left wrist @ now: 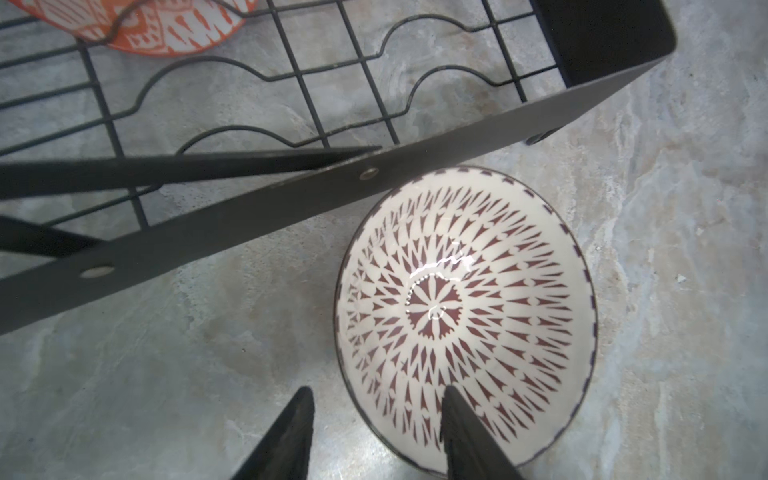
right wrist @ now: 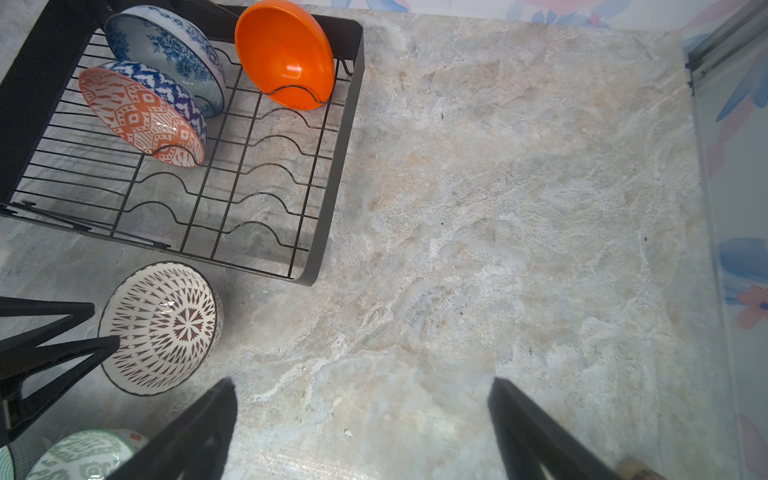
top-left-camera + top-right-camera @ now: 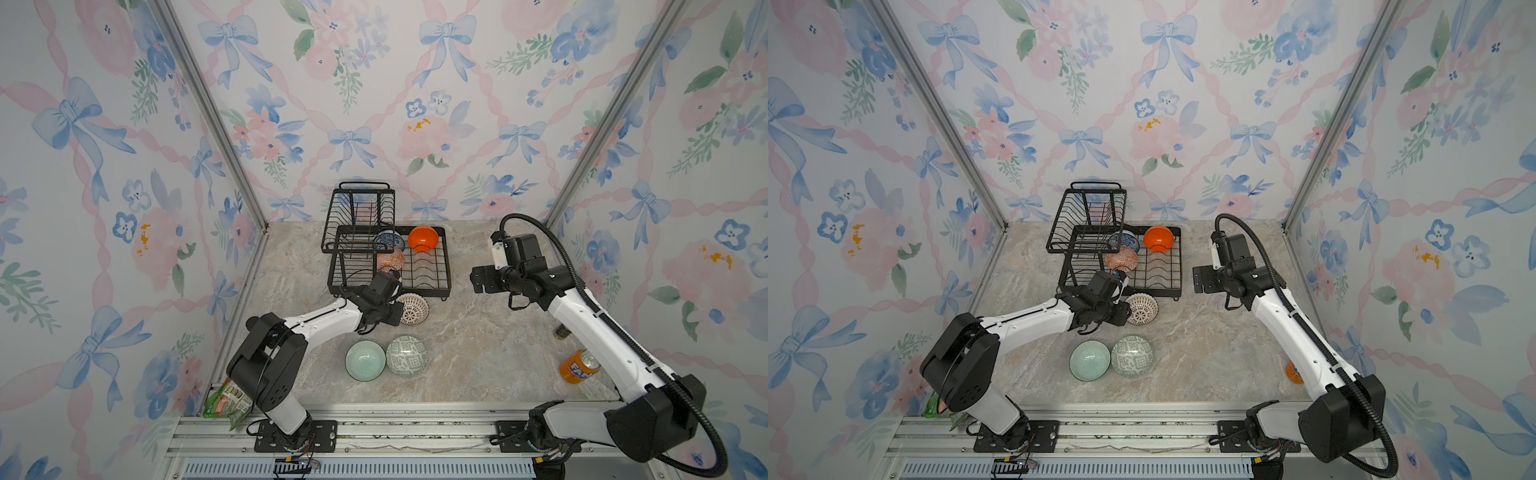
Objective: Load the bowls into the dish rack
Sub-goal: 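Lower the left gripper onto the rim of the white starburst bowl, then close the left gripper on the starburst bowl rim and lift it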
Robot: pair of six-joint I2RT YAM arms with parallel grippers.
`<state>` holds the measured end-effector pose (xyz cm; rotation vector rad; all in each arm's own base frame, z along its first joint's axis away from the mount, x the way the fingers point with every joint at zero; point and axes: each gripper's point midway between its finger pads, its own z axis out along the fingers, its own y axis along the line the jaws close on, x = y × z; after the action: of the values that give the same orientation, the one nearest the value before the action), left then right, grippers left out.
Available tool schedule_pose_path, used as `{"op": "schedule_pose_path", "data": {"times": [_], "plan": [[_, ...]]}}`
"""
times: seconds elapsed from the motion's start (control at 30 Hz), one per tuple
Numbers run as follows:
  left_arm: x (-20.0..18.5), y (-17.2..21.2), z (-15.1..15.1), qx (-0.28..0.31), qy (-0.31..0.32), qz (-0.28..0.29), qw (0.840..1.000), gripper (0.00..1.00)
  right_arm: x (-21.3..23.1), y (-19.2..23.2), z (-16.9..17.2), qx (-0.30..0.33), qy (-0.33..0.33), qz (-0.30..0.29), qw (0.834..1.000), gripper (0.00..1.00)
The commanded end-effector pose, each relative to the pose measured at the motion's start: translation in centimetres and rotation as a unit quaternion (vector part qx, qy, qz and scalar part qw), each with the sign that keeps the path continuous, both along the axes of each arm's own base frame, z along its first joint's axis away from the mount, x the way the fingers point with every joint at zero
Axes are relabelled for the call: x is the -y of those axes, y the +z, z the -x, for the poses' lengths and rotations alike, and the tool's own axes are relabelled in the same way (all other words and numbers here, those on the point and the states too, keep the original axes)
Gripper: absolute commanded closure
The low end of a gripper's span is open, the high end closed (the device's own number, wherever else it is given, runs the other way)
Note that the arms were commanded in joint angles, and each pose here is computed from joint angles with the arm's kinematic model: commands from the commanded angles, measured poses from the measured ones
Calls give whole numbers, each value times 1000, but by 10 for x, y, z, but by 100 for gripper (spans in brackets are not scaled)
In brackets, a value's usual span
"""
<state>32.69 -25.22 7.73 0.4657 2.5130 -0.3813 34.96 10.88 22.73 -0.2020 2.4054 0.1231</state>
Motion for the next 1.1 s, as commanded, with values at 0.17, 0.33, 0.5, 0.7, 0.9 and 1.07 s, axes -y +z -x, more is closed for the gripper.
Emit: {"op": "schedule_pose_path", "data": {"times": [0.17, 0.33, 0.5, 0.7, 0.9, 1.07], "plan": [[7, -9, -9, -3, -2, 2, 1000, 59, 3, 1, 0, 4, 3, -1, 1000, 3], [8, -13, -11, -6, 0, 2, 1000, 64, 3, 1, 1, 5, 4, -1, 1000, 3], [10, -16, -13, -9, 1, 5, 1000, 70, 3, 1, 1, 5, 5, -1, 1000, 3], [12, -21, -14, -16, 0, 4, 1000, 79, 3, 1, 2, 6, 4, 0, 1000, 3], [11, -24, -13, -19, 2, 2, 1000, 87, 4, 2, 2, 9, 4, 0, 1000, 3], [11, -25, -13, -20, 3, 1, 1000, 92, 4, 2, 3, 9, 4, 0, 1000, 3]]}}
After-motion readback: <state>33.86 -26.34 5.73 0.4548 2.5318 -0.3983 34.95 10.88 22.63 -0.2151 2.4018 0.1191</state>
